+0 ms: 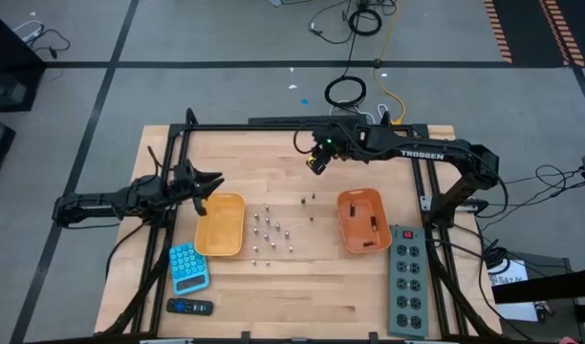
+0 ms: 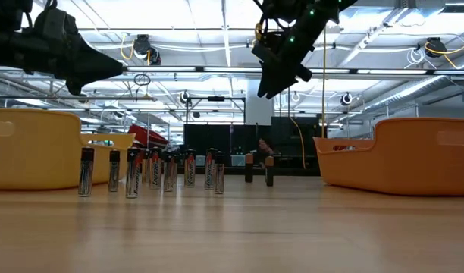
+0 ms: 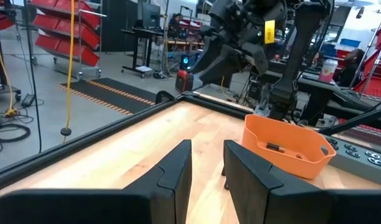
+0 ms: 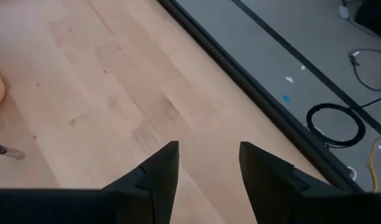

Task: Sort batteries
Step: Put the black battery into the orange bin

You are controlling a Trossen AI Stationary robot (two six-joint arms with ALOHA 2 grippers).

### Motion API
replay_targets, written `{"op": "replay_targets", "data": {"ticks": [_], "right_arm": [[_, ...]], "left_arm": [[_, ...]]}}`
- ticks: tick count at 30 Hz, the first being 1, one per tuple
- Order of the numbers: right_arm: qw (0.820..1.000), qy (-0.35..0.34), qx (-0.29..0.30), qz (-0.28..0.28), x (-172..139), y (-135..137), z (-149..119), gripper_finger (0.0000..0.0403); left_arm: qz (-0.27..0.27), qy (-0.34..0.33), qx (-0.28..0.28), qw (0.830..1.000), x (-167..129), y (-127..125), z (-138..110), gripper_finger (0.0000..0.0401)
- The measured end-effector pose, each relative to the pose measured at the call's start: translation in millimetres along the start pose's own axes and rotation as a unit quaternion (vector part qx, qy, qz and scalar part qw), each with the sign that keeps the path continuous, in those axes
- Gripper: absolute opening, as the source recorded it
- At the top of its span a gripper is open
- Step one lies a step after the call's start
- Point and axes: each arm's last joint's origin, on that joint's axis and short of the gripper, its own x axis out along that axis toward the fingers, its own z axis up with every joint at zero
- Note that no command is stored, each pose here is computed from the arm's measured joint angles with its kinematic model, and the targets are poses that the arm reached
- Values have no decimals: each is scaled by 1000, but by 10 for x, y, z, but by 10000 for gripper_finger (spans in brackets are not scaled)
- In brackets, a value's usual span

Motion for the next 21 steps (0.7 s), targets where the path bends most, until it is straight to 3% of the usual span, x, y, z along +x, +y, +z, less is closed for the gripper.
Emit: {"op": "replay_targets", "data": {"ticks": [21], "right_arm": [[1000,17,2,15,-59,135,-70,160]], "left_arm": [[0,0,0,1000,0,0,-1,102]]}}
